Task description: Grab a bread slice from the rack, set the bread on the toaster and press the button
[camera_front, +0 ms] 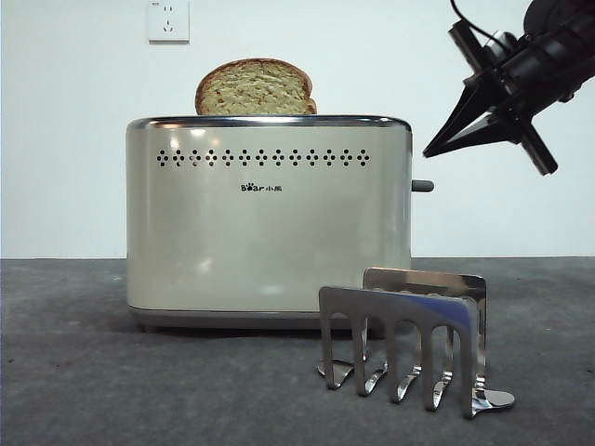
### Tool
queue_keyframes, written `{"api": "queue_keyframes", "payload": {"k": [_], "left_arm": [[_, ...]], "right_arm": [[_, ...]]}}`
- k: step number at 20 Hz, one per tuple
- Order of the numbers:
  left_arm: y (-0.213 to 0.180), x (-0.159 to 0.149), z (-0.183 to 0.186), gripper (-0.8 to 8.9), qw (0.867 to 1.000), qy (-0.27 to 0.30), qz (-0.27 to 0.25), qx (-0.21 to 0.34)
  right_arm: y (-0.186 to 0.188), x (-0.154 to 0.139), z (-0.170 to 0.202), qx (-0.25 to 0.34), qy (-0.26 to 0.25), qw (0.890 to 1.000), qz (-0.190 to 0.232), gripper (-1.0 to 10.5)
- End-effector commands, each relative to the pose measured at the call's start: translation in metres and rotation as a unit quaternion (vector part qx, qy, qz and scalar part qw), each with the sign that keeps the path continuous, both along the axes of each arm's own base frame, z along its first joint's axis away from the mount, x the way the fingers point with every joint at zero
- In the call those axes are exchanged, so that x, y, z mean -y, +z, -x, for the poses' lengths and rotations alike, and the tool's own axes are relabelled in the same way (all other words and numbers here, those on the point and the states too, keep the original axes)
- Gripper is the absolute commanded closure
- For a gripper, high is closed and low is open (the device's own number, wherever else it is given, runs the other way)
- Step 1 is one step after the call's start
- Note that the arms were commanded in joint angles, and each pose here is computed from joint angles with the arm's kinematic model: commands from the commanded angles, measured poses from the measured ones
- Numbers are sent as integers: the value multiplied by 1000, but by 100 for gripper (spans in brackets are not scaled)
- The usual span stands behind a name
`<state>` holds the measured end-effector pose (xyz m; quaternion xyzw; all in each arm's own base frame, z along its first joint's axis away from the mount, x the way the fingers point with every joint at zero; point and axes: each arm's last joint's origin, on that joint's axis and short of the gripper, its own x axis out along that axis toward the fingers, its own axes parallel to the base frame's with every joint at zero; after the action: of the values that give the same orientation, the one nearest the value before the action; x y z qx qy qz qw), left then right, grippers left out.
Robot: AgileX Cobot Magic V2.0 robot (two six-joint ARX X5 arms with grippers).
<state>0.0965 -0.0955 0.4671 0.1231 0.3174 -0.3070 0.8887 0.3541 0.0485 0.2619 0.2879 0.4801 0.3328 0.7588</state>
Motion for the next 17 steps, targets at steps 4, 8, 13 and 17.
{"api": "queue_keyframes", "payload": {"k": [4, 8, 13, 17], "left_arm": [[-1, 0, 0, 818, 1000, 4, 5, -3], [-1, 0, -1, 818, 1000, 4, 4, -4], [-1, 0, -1, 818, 1000, 4, 4, -3], [-2, 2, -3, 818, 1000, 10, -4, -1]], "right_arm": [[-15, -9, -3, -9, 15, 1000, 16, 948], [-28, -10, -6, -35, 10, 999, 29, 949], [-42, -11, -9, -58, 15, 998, 32, 949], [-43, -10, -6, -65, 22, 997, 39, 950]]}}
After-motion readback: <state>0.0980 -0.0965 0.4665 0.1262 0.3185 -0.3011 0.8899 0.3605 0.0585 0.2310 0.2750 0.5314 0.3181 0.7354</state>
